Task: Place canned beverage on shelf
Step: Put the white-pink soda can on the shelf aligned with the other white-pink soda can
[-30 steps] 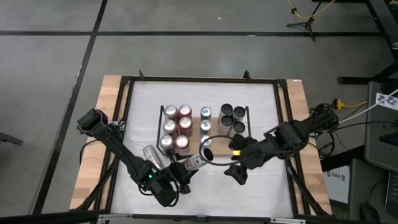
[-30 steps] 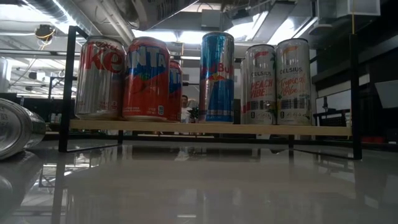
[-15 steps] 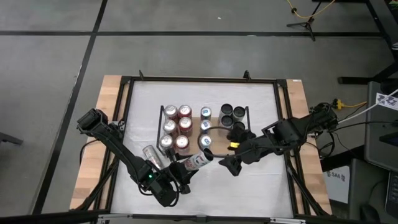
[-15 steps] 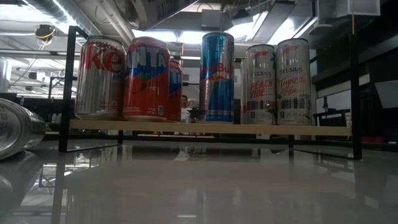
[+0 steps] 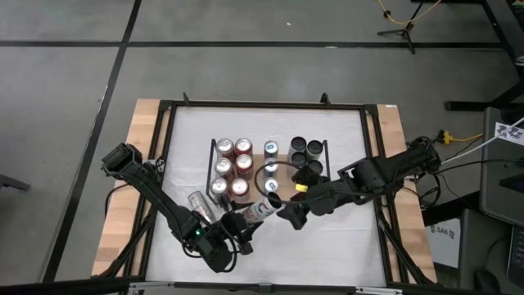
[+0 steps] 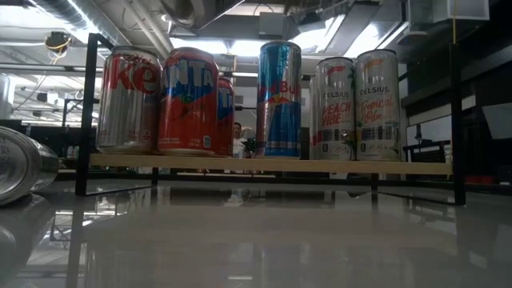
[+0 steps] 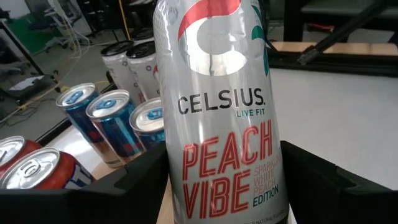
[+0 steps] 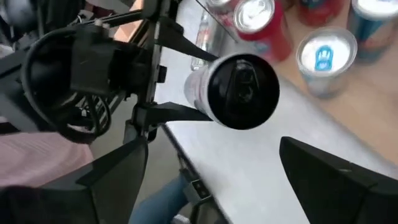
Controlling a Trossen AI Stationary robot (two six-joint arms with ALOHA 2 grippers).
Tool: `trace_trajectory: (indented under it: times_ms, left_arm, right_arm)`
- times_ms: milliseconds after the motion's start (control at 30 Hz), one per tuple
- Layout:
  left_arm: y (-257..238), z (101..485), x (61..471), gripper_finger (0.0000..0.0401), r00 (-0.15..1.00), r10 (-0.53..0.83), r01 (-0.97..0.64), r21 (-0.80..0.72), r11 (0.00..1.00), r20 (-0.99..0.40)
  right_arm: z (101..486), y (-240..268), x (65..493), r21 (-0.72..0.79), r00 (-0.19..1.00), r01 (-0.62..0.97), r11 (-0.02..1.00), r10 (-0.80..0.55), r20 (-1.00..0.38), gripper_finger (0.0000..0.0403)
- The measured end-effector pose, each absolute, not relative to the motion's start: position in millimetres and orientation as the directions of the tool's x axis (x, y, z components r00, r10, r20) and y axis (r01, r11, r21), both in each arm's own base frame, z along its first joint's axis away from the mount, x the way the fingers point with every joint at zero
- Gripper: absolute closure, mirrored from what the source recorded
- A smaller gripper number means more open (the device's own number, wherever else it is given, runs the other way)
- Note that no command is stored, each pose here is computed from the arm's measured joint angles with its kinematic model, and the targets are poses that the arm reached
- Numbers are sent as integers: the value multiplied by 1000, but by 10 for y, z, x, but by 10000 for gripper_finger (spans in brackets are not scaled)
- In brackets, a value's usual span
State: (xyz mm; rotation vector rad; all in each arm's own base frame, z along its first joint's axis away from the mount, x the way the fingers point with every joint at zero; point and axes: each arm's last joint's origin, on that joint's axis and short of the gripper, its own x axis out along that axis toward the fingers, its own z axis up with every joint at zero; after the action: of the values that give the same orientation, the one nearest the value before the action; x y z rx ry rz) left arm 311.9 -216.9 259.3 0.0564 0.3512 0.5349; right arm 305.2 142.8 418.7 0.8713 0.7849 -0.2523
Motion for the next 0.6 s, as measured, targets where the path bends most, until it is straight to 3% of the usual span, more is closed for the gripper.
trace_trajectory:
  times_ms: [600]
  left_arm:
    - [-2186, 2642, 3166, 141, 820, 495, -476, 137, 868, -286]
  right_arm:
    - [3976, 1246, 3374, 611, 631, 556, 564, 192, -752, 45]
